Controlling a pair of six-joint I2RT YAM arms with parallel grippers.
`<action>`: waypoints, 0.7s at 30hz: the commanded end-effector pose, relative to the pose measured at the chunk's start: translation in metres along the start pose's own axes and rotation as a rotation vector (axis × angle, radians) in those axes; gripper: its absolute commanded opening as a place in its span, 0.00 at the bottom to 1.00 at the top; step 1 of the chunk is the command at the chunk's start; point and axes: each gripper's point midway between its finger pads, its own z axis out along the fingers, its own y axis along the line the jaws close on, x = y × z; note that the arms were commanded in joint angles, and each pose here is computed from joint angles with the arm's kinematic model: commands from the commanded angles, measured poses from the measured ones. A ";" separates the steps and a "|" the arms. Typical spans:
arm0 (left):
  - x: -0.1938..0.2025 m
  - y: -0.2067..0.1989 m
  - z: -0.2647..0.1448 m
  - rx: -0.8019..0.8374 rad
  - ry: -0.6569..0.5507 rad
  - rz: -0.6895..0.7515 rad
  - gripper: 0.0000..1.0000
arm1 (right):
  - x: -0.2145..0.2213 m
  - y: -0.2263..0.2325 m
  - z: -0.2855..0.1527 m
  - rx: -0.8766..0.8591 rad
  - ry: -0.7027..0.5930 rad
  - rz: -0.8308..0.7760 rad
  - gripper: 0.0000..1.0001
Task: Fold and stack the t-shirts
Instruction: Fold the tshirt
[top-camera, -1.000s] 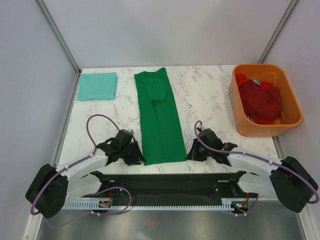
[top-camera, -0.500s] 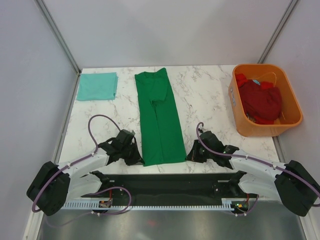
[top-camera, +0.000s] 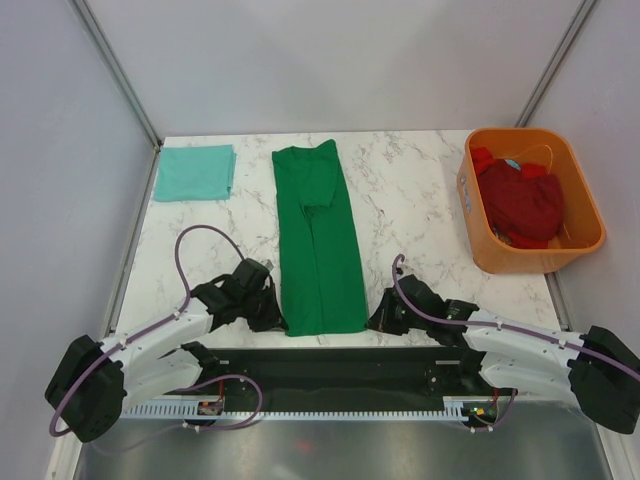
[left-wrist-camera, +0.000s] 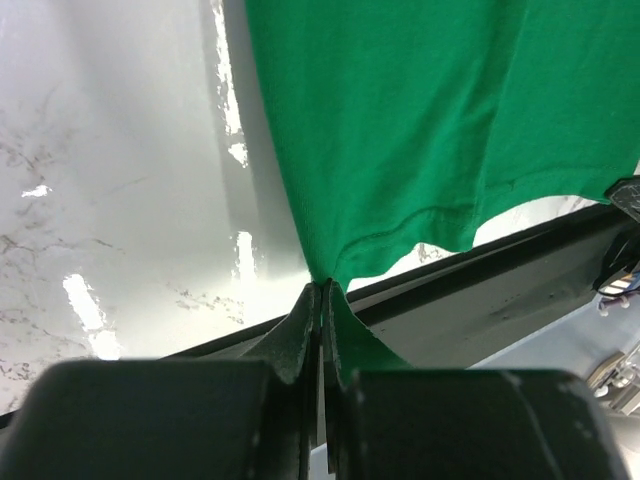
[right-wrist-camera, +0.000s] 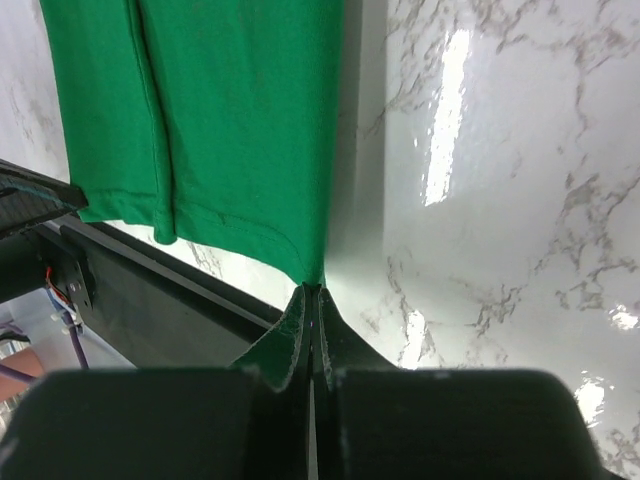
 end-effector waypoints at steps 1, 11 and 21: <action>0.004 -0.012 -0.009 0.044 0.003 0.019 0.02 | -0.005 0.016 -0.004 -0.016 -0.030 0.028 0.00; -0.013 -0.021 -0.011 0.012 -0.030 -0.028 0.02 | -0.022 0.023 -0.010 0.020 -0.090 -0.060 0.00; -0.065 -0.025 -0.017 0.018 -0.076 -0.066 0.02 | -0.066 0.042 0.003 0.059 -0.117 -0.133 0.00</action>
